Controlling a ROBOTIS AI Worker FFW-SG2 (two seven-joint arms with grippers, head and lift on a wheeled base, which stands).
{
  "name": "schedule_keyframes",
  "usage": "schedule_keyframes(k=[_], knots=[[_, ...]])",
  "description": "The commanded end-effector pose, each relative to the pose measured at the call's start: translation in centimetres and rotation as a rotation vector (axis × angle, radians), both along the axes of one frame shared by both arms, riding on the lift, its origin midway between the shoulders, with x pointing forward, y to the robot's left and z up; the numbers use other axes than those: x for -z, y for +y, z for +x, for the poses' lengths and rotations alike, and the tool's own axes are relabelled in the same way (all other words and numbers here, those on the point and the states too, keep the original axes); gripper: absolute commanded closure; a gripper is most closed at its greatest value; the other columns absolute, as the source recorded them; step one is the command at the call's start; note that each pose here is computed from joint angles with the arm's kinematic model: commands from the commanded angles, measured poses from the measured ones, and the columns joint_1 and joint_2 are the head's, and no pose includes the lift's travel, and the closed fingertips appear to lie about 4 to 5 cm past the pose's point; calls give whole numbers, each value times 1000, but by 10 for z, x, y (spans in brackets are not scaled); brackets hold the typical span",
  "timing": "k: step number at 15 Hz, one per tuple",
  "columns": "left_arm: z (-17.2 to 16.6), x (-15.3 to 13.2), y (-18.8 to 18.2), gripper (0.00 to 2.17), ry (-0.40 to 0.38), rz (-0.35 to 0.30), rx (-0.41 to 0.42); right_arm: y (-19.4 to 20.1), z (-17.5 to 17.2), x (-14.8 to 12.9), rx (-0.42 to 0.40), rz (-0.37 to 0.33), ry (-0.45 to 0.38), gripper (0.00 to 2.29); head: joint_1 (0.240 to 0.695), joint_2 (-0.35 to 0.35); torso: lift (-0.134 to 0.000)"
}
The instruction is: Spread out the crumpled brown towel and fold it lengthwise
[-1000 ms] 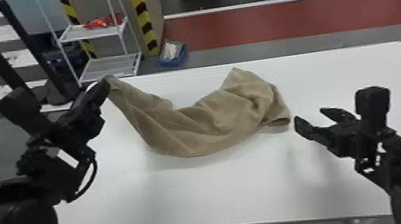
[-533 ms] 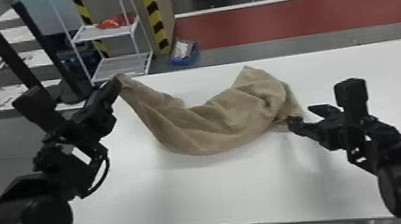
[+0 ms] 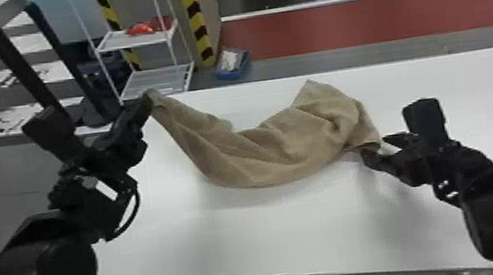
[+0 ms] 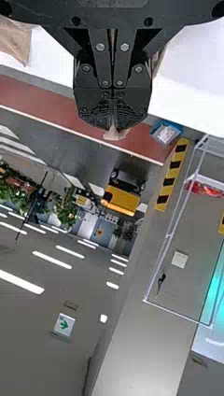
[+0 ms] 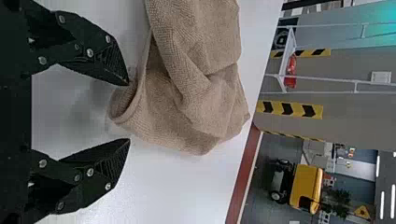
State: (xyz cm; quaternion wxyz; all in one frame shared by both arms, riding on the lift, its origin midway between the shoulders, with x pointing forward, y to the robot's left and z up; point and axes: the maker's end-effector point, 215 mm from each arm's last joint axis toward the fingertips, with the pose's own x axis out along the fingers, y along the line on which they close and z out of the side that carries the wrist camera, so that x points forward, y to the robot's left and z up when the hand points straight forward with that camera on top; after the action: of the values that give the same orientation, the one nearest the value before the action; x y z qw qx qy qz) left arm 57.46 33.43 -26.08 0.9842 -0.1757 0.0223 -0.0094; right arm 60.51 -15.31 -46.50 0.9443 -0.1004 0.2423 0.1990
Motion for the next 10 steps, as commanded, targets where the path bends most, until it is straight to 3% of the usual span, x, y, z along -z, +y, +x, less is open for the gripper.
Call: schedule_keyframes(k=[1,5,8,10], knots=[[0,0,0,1345,-1,-1,-1,-4,7,1,6,4,8,829,695,166,-120],[1,-3,1,1349,-9,-1,-4,2,13,-10,-15,23,-30,1781,695,163,-120],[0,-14,11,1349,-30,-1,-25,0,8,-32,-9,51,-78,1865,692,169,-120],[-1,-28,21,1349,-58,-5,-38,-23,8,-69,33,65,-128,1865,683,173,-120]])
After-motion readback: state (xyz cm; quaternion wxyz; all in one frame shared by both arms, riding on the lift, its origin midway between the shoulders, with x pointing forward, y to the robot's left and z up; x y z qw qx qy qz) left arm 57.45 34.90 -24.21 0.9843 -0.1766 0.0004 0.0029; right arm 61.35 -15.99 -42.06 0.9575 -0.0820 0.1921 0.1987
